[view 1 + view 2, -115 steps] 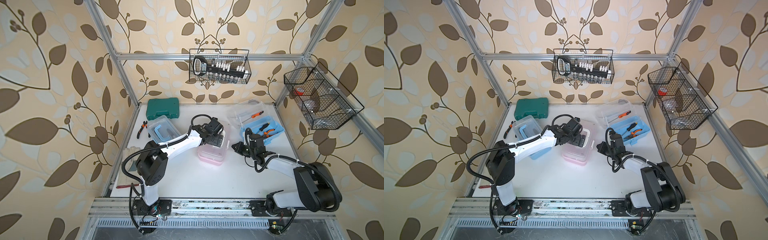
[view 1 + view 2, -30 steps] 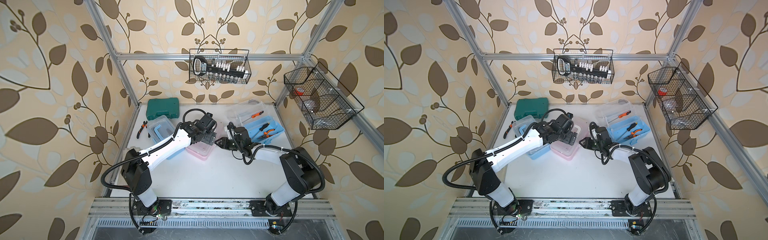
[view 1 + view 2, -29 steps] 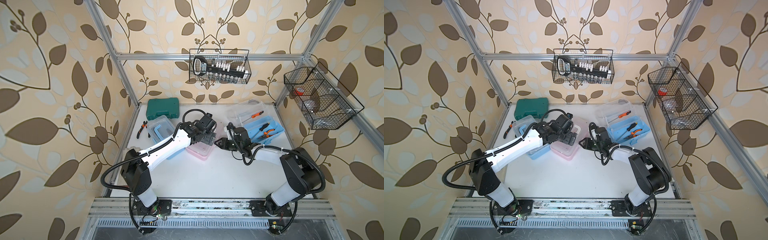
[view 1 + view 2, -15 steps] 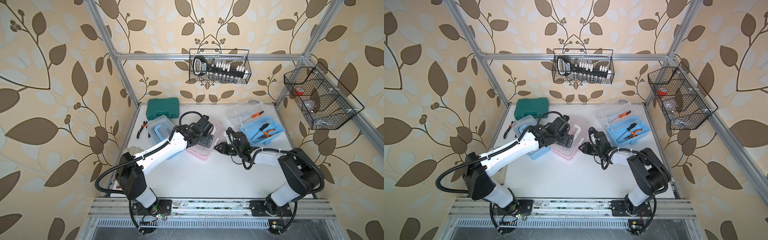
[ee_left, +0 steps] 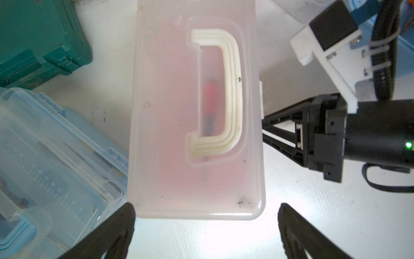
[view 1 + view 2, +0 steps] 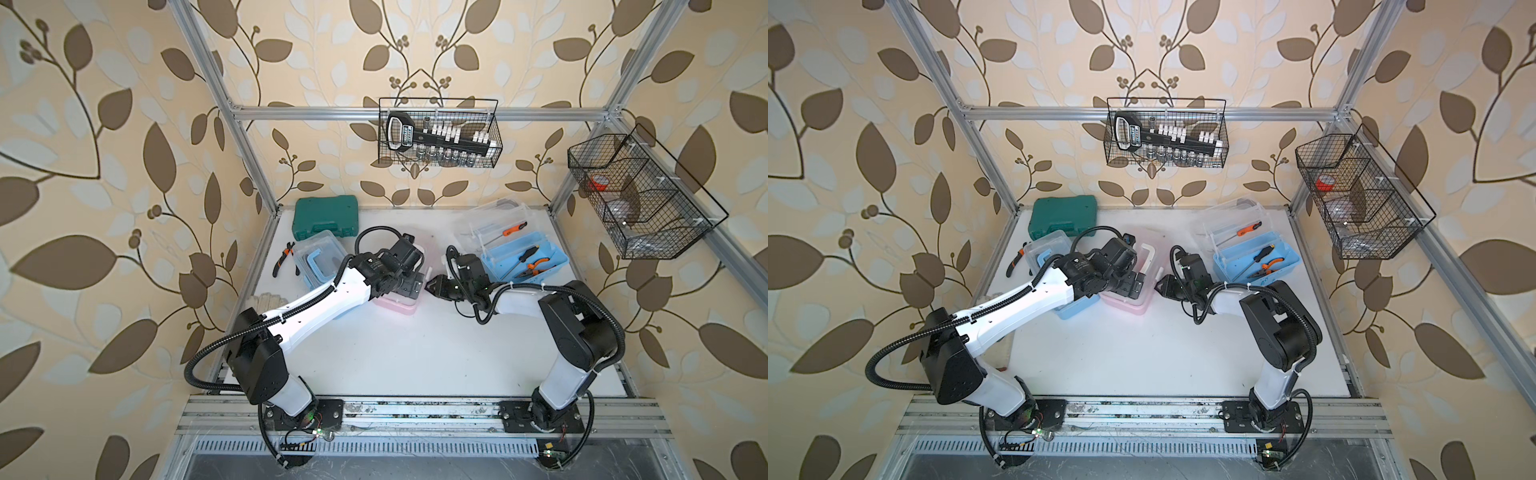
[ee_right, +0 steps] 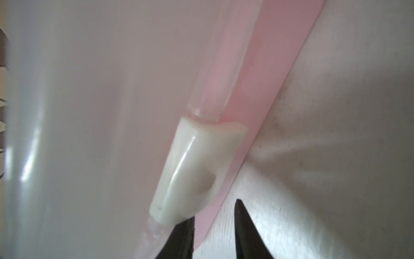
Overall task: Close toolboxes
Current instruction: Move the toolbox to the center of the board.
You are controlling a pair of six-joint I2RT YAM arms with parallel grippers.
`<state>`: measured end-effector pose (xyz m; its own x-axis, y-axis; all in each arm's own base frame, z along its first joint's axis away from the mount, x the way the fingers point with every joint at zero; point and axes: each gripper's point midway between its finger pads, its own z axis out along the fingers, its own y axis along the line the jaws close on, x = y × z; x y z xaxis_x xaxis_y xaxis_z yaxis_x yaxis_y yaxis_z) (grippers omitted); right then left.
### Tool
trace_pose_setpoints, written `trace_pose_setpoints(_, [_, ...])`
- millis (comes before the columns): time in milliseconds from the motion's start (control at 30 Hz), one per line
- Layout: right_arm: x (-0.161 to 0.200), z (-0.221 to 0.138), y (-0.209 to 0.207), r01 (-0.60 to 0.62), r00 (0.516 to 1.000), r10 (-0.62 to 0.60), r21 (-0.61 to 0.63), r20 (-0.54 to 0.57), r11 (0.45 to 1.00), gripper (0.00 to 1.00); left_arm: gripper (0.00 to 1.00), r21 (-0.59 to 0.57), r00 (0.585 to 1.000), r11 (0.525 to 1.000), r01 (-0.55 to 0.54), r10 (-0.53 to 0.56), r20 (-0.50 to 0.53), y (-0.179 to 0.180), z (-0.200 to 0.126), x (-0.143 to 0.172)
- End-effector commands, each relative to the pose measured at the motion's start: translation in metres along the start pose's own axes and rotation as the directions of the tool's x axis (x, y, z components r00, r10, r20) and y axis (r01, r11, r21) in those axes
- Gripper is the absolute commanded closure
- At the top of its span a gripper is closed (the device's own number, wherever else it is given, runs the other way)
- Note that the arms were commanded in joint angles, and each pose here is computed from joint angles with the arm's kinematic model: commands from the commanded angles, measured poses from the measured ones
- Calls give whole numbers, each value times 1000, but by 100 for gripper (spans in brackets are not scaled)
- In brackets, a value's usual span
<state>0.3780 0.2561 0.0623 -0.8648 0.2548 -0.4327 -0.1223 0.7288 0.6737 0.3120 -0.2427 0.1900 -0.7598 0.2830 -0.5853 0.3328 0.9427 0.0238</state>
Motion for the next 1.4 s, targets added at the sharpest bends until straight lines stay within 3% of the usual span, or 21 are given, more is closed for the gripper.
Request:
trace_pose_setpoints(0, [-34, 5, 24, 60, 996, -55, -63, 75, 996, 71, 1, 1, 998, 999, 48, -48, 47, 9, -16, -8])
trace_pose_setpoints(367, [-71, 37, 16, 76, 994, -70, -70, 82, 995, 71, 1, -16, 998, 998, 59, -59, 30, 15, -12, -2])
trace_pose_setpoints(600, [-77, 24, -3, 82, 993, -82, 6, 87, 997, 69, 1, -10, 998, 998, 64, -64, 27, 14, -10, -2])
trace_pose_setpoints(967, [-93, -72, -22, 137, 962, -196, 285, 190, 949, 59, 1, 104, 998, 993, 53, -55, 15, -3, -10, 8])
trace_pose_setpoints(1233, [-103, -149, -84, 5, 955, -131, 426, 266, 905, 45, 1, 279, 998, 958, 65, -66, -4, -35, -22, 22])
trace_pose_setpoints(1367, [-103, -164, -115, -54, 958, -80, 445, 277, 894, 43, 1, 326, 997, 942, 76, -75, -17, -55, -17, 31])
